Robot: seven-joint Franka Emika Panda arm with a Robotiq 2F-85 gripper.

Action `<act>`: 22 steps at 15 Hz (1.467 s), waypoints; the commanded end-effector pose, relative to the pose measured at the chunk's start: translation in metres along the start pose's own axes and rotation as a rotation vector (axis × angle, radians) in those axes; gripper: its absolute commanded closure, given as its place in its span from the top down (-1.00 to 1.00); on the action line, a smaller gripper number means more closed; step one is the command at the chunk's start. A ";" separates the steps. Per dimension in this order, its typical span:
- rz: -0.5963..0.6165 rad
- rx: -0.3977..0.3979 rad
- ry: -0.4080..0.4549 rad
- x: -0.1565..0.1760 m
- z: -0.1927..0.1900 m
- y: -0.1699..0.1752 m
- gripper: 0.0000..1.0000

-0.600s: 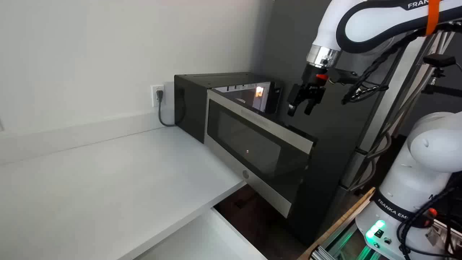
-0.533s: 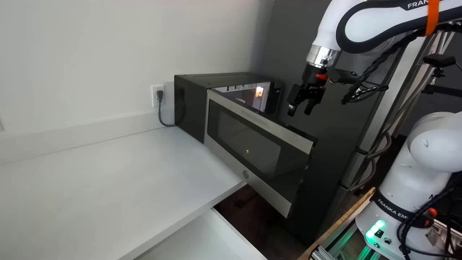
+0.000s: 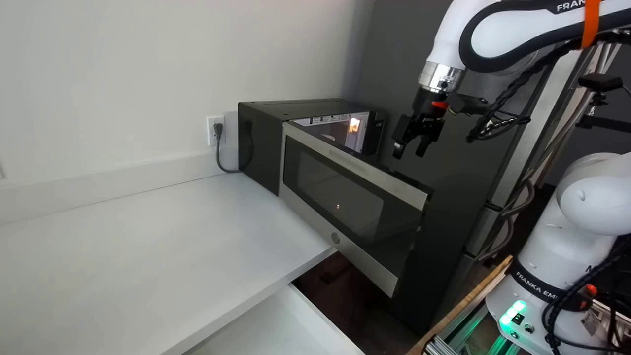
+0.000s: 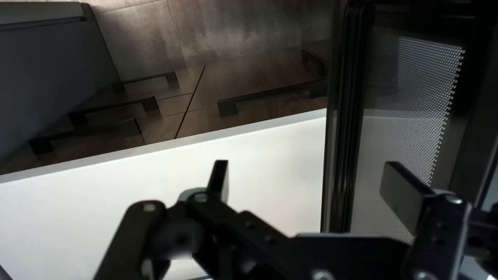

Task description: Close the microwave door

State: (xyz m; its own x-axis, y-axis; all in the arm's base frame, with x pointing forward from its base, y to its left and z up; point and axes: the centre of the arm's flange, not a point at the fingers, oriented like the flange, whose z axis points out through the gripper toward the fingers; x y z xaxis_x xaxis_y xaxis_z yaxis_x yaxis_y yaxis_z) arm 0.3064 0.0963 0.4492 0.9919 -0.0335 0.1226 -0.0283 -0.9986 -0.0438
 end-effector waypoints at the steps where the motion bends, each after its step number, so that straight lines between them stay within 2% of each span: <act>1: 0.000 0.000 0.000 0.000 0.000 0.000 1.00; 4: 0.019 -0.012 0.003 -0.001 -0.004 -0.005 1.00; 6: 0.071 -0.027 0.015 -0.005 -0.024 -0.022 1.00; 11: 0.122 -0.093 0.145 -0.014 -0.085 -0.068 1.00; 13: 0.121 -0.113 0.192 -0.017 -0.102 -0.083 1.00; 15: 0.072 -0.083 0.170 -0.020 -0.103 -0.102 1.00; 16: 0.053 -0.073 0.163 -0.020 -0.100 -0.111 0.53; 18: 0.013 -0.064 0.129 -0.023 -0.083 -0.130 0.32; 19: -0.006 -0.060 0.112 -0.024 -0.073 -0.138 0.11; 22: -0.058 -0.036 0.061 -0.027 -0.047 -0.160 -0.33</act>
State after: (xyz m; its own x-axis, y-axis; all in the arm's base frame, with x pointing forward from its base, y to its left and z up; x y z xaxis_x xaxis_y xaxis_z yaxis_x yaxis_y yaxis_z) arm 0.2707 0.2305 0.5242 0.9713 -0.0114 0.2375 -0.0194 -0.9993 0.0313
